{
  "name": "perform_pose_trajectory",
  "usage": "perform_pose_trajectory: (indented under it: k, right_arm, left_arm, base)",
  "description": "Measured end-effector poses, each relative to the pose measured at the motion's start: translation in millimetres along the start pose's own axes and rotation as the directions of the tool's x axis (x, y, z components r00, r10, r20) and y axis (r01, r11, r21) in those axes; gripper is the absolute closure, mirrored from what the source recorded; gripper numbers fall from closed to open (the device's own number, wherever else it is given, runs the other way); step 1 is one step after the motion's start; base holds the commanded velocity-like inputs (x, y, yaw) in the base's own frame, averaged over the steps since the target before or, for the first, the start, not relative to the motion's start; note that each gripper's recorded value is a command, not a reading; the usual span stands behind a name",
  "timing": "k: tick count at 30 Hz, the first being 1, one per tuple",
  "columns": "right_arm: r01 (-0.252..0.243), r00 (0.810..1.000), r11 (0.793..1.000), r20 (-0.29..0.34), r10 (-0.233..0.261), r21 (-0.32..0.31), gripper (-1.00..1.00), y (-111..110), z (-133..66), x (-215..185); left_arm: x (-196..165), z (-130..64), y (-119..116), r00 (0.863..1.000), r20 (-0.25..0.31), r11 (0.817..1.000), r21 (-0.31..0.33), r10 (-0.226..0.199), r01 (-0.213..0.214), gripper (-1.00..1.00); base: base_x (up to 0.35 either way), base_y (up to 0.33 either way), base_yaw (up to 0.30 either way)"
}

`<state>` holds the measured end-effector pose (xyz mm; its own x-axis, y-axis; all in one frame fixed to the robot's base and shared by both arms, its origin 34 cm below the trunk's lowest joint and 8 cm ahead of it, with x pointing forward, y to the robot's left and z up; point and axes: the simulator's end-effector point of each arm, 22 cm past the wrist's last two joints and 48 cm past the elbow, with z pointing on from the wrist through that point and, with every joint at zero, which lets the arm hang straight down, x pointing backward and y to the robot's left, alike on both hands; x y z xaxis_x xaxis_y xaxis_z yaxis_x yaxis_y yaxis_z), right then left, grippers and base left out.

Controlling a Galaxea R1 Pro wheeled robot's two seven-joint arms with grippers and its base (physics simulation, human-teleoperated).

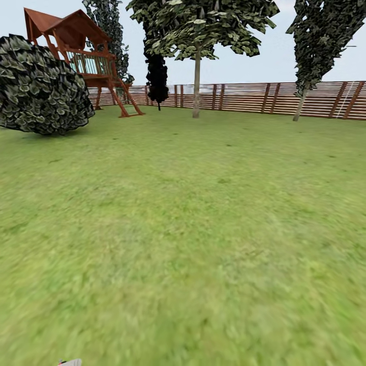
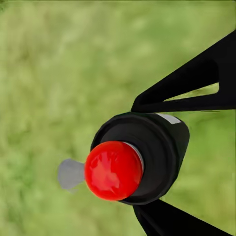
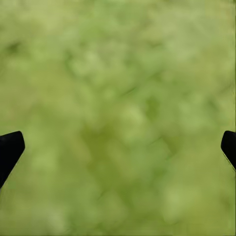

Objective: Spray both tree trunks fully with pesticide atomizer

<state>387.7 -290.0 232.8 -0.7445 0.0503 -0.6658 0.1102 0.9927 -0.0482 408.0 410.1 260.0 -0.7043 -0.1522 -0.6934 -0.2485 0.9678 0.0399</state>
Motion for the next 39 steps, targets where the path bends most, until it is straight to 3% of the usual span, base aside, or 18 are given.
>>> perform_pose_trajectory:
  k: [39]
  right_arm:
    - [0.000, 1.000, 1.000, 0.000, 0.000, 0.000, -1.00, -0.1, 0.0, 0.0]
  left_arm:
    - [0.2, 0.0, 0.0, 1.000, 0.000, 1.000, 0.000, 0.000, 0.000, 1.00]
  base:
    - [0.341, 0.000, 0.000]
